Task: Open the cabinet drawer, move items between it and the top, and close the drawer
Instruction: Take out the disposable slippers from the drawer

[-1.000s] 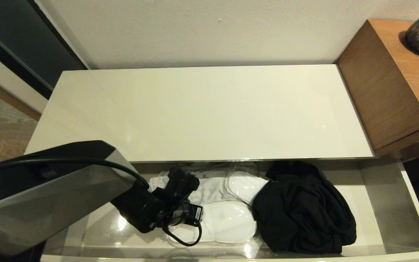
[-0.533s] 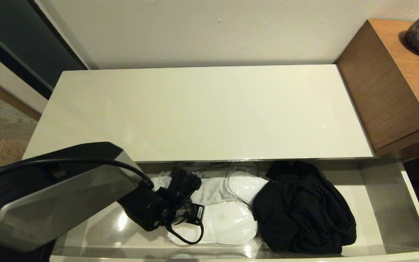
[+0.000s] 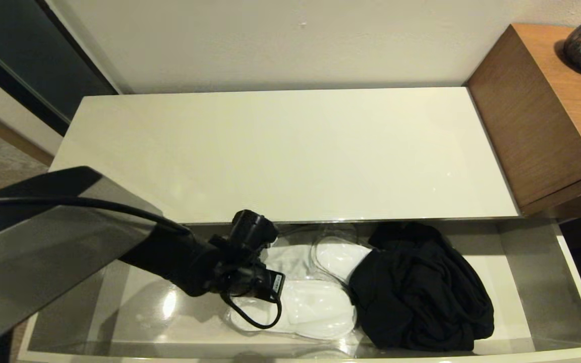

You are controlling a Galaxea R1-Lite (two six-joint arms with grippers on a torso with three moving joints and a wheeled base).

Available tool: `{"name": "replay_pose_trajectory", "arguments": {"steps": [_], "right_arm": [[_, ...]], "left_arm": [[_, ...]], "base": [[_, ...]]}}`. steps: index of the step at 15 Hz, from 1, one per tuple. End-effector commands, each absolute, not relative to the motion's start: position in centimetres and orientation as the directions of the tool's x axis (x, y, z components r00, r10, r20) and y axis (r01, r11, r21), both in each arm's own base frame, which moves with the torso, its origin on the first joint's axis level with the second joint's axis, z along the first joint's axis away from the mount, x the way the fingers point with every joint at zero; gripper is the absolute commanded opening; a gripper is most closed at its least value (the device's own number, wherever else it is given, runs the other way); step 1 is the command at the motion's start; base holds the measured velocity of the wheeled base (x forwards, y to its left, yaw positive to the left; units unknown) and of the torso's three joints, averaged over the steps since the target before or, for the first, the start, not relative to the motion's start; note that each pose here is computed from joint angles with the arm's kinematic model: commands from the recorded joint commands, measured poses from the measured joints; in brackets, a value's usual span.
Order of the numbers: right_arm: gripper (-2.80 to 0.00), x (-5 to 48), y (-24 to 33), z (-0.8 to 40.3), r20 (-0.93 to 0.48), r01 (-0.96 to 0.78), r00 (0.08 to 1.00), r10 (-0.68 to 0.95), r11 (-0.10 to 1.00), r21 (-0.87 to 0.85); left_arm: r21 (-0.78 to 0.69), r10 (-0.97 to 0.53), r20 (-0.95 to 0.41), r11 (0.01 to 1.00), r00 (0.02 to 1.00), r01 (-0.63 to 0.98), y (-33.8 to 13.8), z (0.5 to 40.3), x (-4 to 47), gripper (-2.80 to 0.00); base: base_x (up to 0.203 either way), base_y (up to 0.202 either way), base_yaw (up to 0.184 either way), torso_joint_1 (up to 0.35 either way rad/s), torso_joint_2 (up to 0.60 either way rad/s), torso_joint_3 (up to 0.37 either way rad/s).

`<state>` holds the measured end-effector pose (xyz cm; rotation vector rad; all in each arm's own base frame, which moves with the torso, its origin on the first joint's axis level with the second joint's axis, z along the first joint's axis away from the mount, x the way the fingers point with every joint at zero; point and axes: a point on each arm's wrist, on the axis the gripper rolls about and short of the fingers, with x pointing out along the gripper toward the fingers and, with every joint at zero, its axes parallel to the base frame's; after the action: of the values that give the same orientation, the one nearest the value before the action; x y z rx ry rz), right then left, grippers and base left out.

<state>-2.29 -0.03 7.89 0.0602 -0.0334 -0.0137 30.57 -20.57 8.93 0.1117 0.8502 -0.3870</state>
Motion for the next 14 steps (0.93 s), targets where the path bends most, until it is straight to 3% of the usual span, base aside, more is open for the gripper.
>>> {"name": "replay_pose_trajectory", "arguments": {"steps": [1, 14], "right_arm": [[-2.8, -2.3, 0.0, 7.9, 0.032, 0.013, 0.999, -0.015, 0.998, 0.06], [-2.8, -2.3, 0.0, 7.9, 0.032, 0.013, 0.999, -0.015, 0.998, 0.06]], "left_arm": [[-0.072, -0.325, -0.657, 0.925, 0.68, 0.373, -19.7, 15.9, 29.5, -2.8], [-0.084, -0.349, -0.589, 0.923, 0.729, 0.375, -19.2, 25.8, 28.6, -2.8]], "base": [[0.0, 0.0, 0.0, 0.0, 0.0, 0.0], [0.0, 0.0, 0.0, 0.0, 0.0, 0.0]]}}
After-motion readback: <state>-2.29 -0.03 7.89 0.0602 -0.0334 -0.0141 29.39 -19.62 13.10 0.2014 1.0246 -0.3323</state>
